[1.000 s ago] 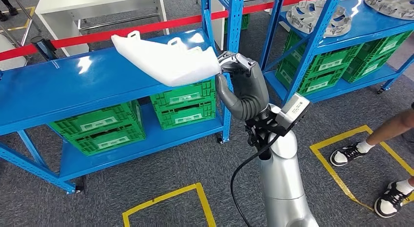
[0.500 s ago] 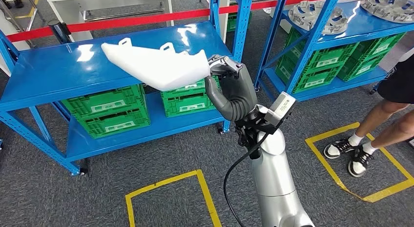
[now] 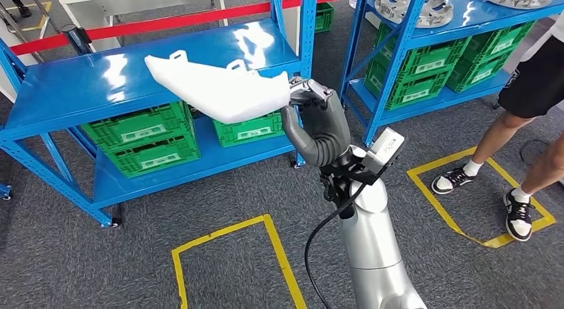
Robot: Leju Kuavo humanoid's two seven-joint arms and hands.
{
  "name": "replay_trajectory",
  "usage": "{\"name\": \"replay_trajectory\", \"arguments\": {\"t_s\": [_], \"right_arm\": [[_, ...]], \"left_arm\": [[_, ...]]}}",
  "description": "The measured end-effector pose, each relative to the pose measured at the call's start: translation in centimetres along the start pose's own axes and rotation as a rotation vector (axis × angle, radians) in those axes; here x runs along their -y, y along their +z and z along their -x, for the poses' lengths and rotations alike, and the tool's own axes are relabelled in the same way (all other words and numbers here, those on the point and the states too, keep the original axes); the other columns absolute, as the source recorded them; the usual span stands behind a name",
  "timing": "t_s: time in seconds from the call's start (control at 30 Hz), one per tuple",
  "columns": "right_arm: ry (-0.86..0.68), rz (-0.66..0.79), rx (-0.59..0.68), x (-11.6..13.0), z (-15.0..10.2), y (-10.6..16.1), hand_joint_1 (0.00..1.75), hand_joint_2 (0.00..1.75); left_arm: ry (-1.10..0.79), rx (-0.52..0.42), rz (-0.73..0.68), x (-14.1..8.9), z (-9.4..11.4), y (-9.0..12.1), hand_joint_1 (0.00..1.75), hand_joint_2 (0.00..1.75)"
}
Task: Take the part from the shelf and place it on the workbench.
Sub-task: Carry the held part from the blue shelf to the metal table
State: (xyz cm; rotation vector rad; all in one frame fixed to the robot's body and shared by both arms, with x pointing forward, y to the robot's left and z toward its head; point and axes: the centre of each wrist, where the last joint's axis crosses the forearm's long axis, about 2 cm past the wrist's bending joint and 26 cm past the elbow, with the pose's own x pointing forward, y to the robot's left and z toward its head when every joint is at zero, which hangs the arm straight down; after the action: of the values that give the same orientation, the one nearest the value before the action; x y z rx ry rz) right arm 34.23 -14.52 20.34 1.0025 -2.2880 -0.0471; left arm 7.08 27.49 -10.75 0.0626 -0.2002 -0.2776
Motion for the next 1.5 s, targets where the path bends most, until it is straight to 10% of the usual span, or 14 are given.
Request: {"name": "replay_trajectory", "arguments": {"t_s": [0.93,1.5], "right_arm": [[0.09,0.048,-0.028,1.6,-0.8,1.8,1.75,1.75],[0.151,0.016,-0.065,3.4,-1.9,1.7,1.75,1.75]], "left_arm": [[0.039,-0.069,-0.01,-0.7,2.1,0.0,0.0,1.75],[0.086,-0.032,-0.012,0.0,-0.4,0.0,0.0,1.75]]}}
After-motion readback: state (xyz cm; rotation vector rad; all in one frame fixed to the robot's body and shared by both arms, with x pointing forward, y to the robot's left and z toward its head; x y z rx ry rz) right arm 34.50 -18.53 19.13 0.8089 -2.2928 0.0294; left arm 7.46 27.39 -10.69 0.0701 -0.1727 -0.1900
